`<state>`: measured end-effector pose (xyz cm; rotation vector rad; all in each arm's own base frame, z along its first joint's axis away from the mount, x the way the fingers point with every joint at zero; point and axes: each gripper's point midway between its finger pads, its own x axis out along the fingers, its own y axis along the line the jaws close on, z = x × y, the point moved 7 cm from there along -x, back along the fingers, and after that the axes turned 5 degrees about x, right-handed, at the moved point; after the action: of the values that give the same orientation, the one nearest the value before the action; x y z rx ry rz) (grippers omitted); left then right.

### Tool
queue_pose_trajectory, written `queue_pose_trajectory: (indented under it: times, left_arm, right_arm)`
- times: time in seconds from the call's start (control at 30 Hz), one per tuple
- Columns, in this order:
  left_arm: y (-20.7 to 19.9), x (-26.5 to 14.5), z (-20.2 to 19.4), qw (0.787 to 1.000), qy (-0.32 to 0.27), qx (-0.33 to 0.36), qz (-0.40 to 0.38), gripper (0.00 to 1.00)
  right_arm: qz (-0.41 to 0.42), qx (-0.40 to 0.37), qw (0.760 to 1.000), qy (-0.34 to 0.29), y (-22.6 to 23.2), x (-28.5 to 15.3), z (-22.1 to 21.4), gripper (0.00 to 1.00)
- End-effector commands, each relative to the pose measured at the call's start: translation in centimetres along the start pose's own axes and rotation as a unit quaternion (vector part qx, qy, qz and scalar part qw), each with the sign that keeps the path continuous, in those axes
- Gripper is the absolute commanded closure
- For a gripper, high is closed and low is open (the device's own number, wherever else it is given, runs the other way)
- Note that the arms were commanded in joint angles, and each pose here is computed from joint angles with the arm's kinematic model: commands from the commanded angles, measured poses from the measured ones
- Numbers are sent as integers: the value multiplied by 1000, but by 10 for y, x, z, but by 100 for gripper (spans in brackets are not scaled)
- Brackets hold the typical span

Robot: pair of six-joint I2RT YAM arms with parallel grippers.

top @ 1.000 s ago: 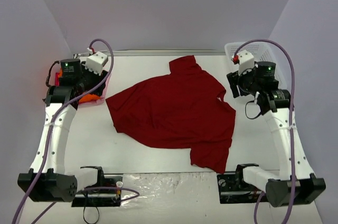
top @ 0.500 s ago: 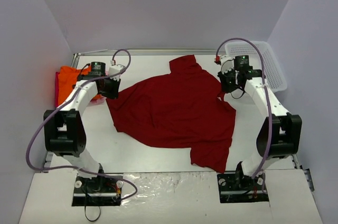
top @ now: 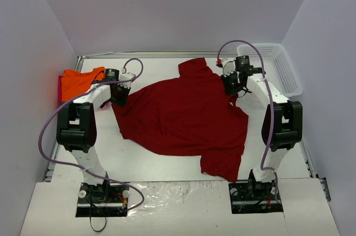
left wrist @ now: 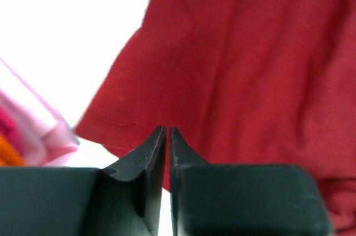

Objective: Fold and stack the t-shirts
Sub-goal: Flatten out the tshirt

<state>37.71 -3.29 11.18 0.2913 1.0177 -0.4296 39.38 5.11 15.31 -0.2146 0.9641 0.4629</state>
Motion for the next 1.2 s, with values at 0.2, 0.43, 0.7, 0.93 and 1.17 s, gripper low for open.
queue_pose_trajectory:
  times: [0.2, 0.43, 0.7, 0.93, 1.17]
  left_arm:
    - [22, -11, 20, 997, -23, 21, 72, 78]
    - [27, 4, 10, 996, -3, 25, 84, 83]
    - [31, 15, 2, 996, 21, 27, 79, 87]
    - [30, 20, -3, 997, 32, 27, 66, 97]
    - [28, 17, -2, 997, 29, 29, 61, 98]
  right_arm:
    - [4, -15, 1000, -3, 3, -2, 4, 100]
    - [-1, -18, 1000, 3, 2, -2, 1, 100]
    - [-4, -19, 1000, 10, 1, 0, -1, 100]
    - [-6, -19, 1000, 21, 0, 4, -6, 100]
    - [-8, -21, 999, 26, 0, 6, -8, 100]
